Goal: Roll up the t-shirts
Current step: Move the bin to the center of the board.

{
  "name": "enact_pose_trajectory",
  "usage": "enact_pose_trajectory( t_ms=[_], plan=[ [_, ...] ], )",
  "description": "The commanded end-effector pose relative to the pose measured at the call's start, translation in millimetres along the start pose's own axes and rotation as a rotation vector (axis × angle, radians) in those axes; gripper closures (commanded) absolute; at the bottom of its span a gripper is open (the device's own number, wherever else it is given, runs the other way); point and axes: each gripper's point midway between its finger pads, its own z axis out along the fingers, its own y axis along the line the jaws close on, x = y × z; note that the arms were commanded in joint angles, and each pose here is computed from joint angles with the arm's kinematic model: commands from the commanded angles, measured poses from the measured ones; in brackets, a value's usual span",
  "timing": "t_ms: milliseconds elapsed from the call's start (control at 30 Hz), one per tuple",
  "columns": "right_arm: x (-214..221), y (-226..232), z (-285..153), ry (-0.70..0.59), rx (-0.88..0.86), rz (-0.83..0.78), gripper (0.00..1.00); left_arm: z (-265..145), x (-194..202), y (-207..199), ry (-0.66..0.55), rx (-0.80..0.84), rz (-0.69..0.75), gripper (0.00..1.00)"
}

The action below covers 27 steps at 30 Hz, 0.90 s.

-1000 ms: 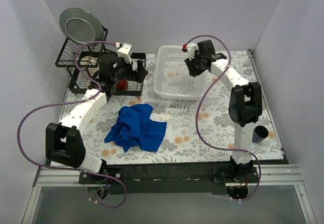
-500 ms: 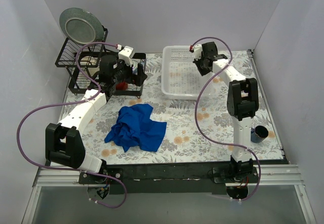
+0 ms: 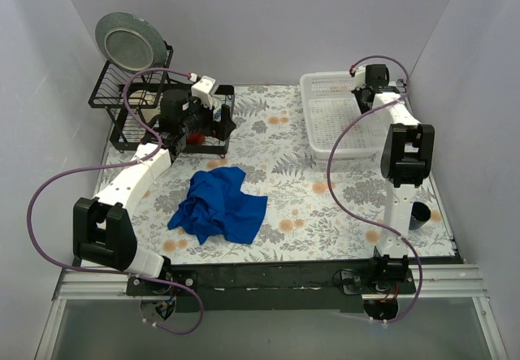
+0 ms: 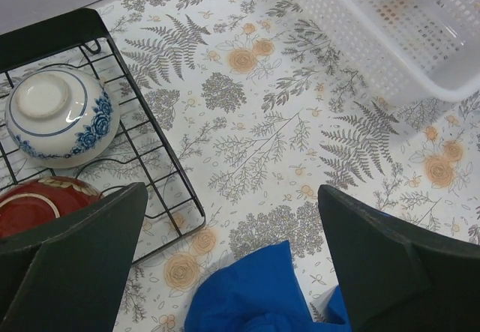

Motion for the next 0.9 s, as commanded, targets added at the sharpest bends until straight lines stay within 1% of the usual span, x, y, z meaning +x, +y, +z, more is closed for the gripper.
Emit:
enact_pose_trajectory(
  t_ms=[0,233,433,500,667,733,867],
  plan=[
    [-16.0,-68.9,-2.5,-0.067,0.157,0.054,0.99,-1.3,-12.5,0.1,-0.016,0.001,0.029,0.02],
    [14.4,-113.0,5.5,-0.01,0.266,0.032,0.99,4.4,-10.6,2.9,-0.007,-0.003,0.037,0.02],
    [12.0,-146.7,-1.3,-0.022,0.358,0.034,0.99,6.3,-9.5,5.5,-0.001,-0.009,0.042,0.02],
    [16.4,-152.1,-1.0,-0.012,0.358,0.042,0.99,7.0,-8.0,5.7,0.003,-0.009,0.041,0.02],
    [17.3,-153.2,0.0,-0.008,0.354,-0.005,0.99,8.4,-7.5,5.5,0.005,-0.007,0.042,0.02],
    [15.2,-161.5,-1.8,-0.01,0.396,-0.018,0.99,8.3,-7.8,5.0,0.005,-0.004,0.042,0.02],
    [13.6,-169.2,-3.9,-0.002,0.425,-0.101,0.99,8.2,-8.2,5.1,0.003,-0.003,0.042,0.02]
  ],
)
